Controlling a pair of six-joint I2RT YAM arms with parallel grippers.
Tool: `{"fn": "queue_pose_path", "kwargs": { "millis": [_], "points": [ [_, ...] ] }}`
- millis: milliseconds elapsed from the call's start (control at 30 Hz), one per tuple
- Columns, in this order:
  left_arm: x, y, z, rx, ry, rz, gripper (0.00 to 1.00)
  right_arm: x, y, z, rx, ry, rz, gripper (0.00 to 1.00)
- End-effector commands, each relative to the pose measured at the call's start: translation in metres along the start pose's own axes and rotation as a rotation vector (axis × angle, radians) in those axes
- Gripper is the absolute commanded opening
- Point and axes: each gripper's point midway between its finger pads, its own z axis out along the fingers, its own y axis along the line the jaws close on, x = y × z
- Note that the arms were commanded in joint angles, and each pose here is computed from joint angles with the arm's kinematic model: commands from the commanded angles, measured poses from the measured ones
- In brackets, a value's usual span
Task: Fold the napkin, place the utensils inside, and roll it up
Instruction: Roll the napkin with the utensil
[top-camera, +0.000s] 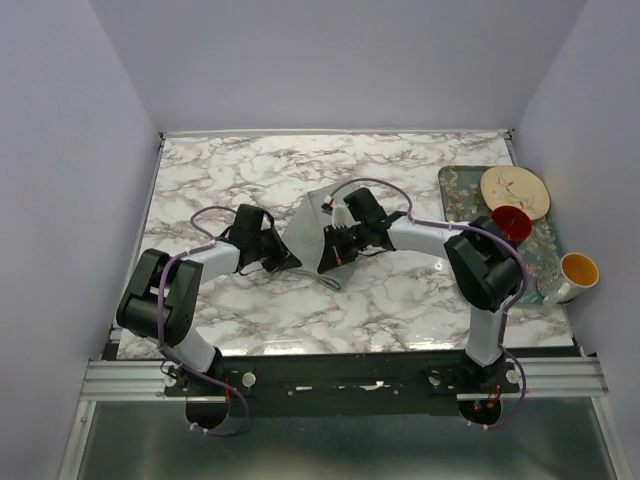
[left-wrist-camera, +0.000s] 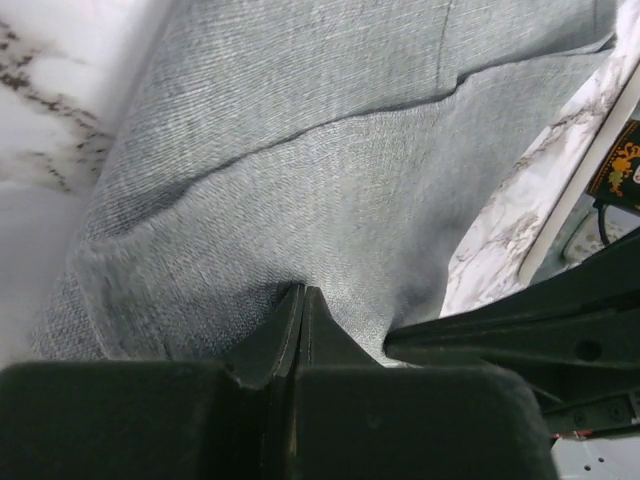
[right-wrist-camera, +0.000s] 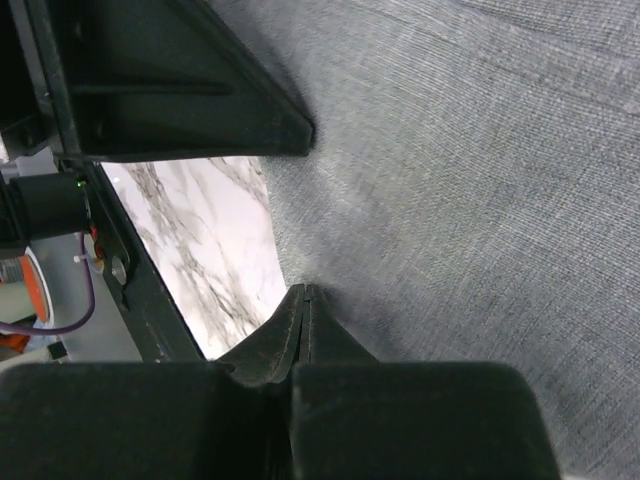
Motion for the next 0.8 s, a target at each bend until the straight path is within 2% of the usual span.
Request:
{"fn": "queue_pose_path", "kwargs": {
  "millis": [0, 200, 367, 500, 767],
  "points": [
    [0.000, 0.007, -0.006, -0.017, -0.032, 0.065, 0.02, 0.017, -0.016, 0.020, -0.003, 0.015, 0.013, 0.02],
    [-0.011, 0.012, -0.005, -0.061, -0.067, 0.119, 0.02, 0.019, -0.032, 0.021, 0.072, 0.009, -0.024, 0.01],
    [-0.018, -0.001, -0.013, -0.049, -0.086, 0.143, 0.03, 0.006, -0.011, 0.006, 0.107, -0.008, -0.101, 0.04],
    [-0.021, -0.003, -0.025, -0.064, -0.117, 0.150, 0.03, 0.013, -0.006, -0.004, 0.109, -0.019, -0.103, 0.06],
    [-0.027, 0.032, -0.022, -0.161, -0.137, 0.132, 0.03, 0.038, -0.038, 0.004, 0.192, 0.025, -0.119, 0.08]
  ]
}}
